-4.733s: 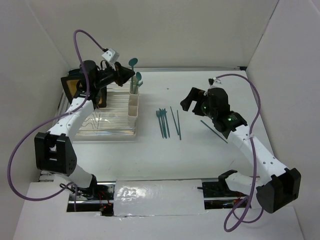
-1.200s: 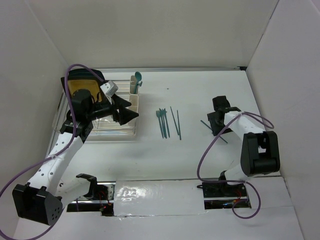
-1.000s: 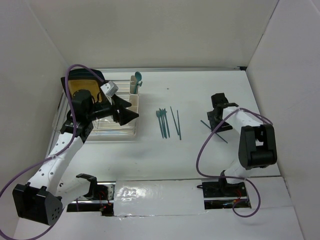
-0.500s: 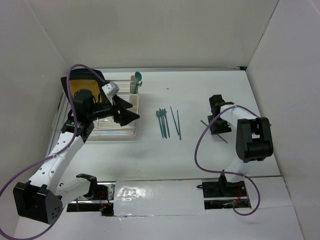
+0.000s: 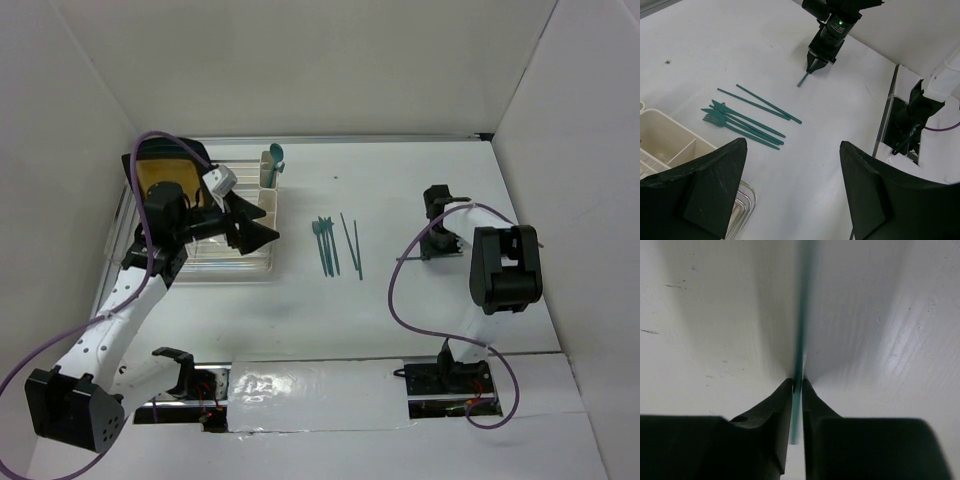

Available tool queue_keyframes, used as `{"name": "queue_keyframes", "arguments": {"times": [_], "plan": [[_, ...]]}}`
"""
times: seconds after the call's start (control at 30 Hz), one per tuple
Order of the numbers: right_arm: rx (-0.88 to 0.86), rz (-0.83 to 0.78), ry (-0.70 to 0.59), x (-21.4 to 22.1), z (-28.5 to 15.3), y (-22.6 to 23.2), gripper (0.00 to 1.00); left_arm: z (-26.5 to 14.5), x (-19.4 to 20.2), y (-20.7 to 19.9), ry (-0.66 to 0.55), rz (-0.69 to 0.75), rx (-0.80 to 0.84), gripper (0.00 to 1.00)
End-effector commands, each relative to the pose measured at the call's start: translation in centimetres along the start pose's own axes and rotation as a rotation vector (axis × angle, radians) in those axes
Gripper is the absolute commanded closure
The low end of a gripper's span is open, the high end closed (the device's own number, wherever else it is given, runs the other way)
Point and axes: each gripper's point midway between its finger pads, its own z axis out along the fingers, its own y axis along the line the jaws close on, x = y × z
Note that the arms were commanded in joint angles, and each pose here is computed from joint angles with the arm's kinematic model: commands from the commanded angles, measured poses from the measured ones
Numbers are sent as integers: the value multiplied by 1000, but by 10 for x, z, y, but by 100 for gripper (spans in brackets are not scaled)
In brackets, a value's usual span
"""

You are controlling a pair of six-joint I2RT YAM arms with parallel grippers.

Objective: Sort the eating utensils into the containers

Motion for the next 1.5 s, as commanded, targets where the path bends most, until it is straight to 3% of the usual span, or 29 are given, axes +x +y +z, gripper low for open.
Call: {"name": "queue_keyframes", "arguments": {"times": [0.0,0.13,0.27,0.47,0.7,0.8,0.97,1.2,1.47], "plan": [[180,-32,58,14,37,-37,87,-6,-15,-16,-48,65,29,13],[160,-117,1,9,32,-29,100,-11,-17,-24,-83,108,39,11],[81,-250,-66,5,23,-6,100,-11,-18,-23,-82,104,29,11],[-109,-698,-133,24,5,27,100,-12,-18,-27,-77,116,40,11],[-167,-1101,-168,62,-1,16,100,-11,-15,-25,-71,114,34,10],[-231,-1226,-116,89,-1,3,97,-10,-15,-26,-69,118,40,10],[-385,-1339,-72,128,-21,6,83,-10,-13,-24,-64,118,38,10],[-467,-1380,-38,144,-36,2,63,-9,-11,-21,-59,116,28,10],[-371,-1411,-63,138,-27,-20,60,-8,-11,-20,-54,111,32,10]]}}
